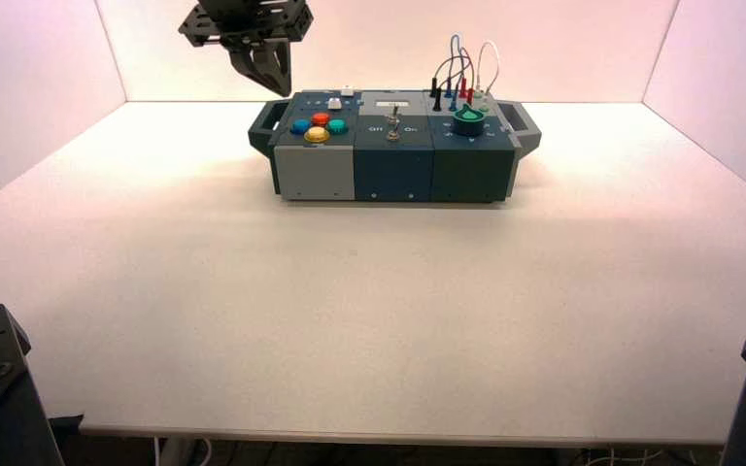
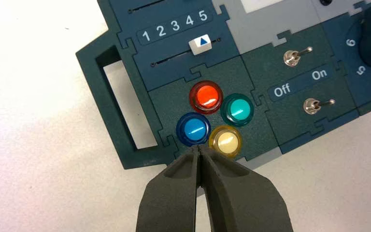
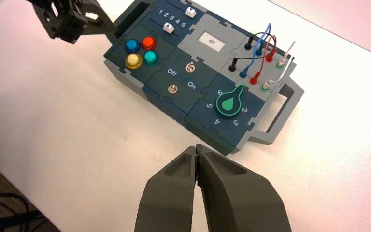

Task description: Move the bottom slider to position 4.

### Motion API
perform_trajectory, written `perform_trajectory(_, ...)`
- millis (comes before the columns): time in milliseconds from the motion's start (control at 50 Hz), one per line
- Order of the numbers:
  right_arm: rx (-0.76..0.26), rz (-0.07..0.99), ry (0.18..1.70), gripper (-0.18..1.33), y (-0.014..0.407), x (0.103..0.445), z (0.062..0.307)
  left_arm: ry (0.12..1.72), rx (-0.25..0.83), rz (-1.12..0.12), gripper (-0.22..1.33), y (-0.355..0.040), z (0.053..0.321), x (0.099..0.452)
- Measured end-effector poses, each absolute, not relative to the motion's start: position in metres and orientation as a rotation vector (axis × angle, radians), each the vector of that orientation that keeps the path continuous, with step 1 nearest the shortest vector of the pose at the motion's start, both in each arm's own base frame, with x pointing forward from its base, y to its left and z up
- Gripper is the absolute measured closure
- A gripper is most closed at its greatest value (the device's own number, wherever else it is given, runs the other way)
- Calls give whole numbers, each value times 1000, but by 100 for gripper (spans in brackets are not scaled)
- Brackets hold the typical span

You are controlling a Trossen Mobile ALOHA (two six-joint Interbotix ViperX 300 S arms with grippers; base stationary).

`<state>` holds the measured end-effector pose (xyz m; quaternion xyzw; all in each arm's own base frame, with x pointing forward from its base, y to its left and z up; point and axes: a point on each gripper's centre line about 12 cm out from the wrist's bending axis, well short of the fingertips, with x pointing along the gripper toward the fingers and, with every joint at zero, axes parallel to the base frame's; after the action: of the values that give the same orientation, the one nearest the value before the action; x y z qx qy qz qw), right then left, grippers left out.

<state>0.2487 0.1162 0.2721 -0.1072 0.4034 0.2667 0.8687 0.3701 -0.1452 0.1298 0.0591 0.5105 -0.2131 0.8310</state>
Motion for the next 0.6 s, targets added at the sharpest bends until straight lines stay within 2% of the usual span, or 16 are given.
perform_trajectory(300, -224, 558, 838, 129, 116, 248, 274, 1044, 122, -426, 128, -148, 116, 385)
perform_trajectory(600, -223, 558, 832, 129, 116, 247, 275, 988, 125, -418, 128, -161, 104, 419)
